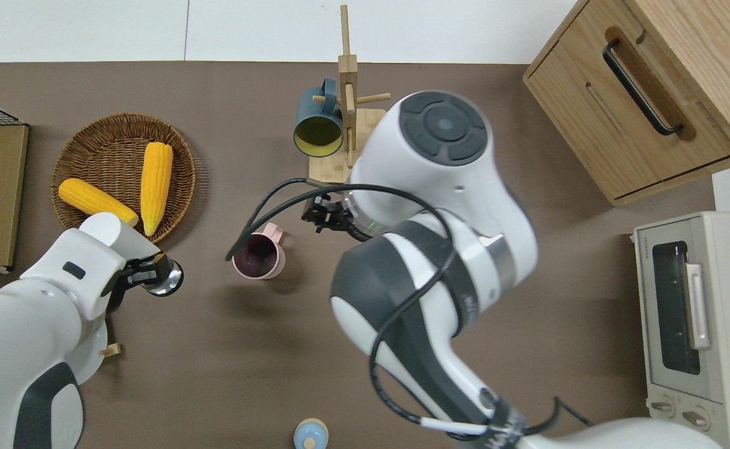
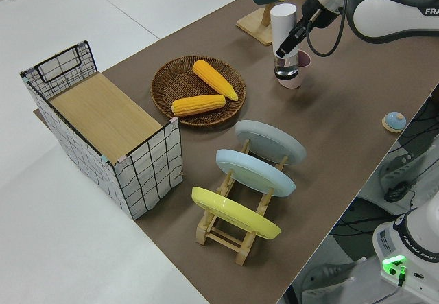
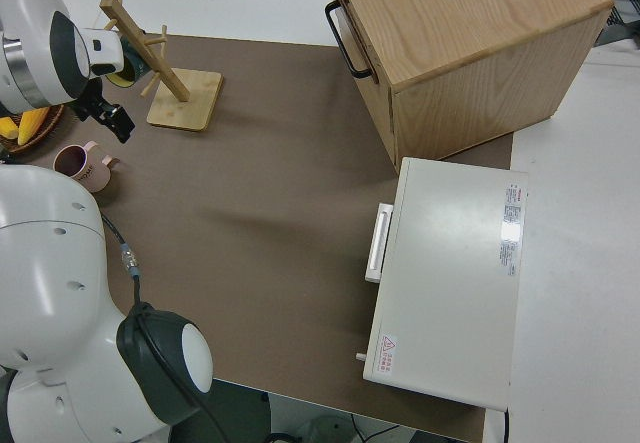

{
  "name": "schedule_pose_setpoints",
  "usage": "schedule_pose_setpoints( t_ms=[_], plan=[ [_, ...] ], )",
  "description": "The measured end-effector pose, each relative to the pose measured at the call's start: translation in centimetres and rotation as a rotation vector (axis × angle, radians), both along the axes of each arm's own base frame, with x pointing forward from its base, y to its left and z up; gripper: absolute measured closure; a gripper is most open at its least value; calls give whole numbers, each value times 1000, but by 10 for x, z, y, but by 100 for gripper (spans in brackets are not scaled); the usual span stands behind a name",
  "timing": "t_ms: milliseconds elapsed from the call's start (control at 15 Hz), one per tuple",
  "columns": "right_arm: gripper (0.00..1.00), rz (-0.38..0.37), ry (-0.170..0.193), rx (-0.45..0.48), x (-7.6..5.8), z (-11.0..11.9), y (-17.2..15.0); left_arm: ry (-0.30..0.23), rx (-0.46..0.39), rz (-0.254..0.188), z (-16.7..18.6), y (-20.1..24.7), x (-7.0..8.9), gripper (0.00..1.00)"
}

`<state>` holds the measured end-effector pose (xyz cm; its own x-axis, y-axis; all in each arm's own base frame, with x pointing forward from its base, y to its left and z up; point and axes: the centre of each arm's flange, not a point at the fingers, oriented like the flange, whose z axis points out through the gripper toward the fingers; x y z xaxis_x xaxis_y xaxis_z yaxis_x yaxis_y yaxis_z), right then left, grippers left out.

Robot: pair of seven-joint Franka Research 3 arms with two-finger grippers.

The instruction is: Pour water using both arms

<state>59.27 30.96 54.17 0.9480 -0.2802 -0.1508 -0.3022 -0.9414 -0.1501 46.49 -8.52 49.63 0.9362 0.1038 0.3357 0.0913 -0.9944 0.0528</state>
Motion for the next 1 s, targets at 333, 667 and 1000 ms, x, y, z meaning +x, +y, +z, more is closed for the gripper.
schedule_pose_setpoints(
  t_ms=[333, 667, 1000],
  plan=[
    [0, 119, -75, -109, 3, 33, -109, 37, -19, -59, -16, -37, -14, 37],
    [0, 195, -102, -129, -5, 49, -208, 74, -26, -103, -31, -66, -30, 37],
    [0, 223, -95, -141, -12, 53, -261, 112, -22, -143, -43, -93, -46, 37]
  ],
)
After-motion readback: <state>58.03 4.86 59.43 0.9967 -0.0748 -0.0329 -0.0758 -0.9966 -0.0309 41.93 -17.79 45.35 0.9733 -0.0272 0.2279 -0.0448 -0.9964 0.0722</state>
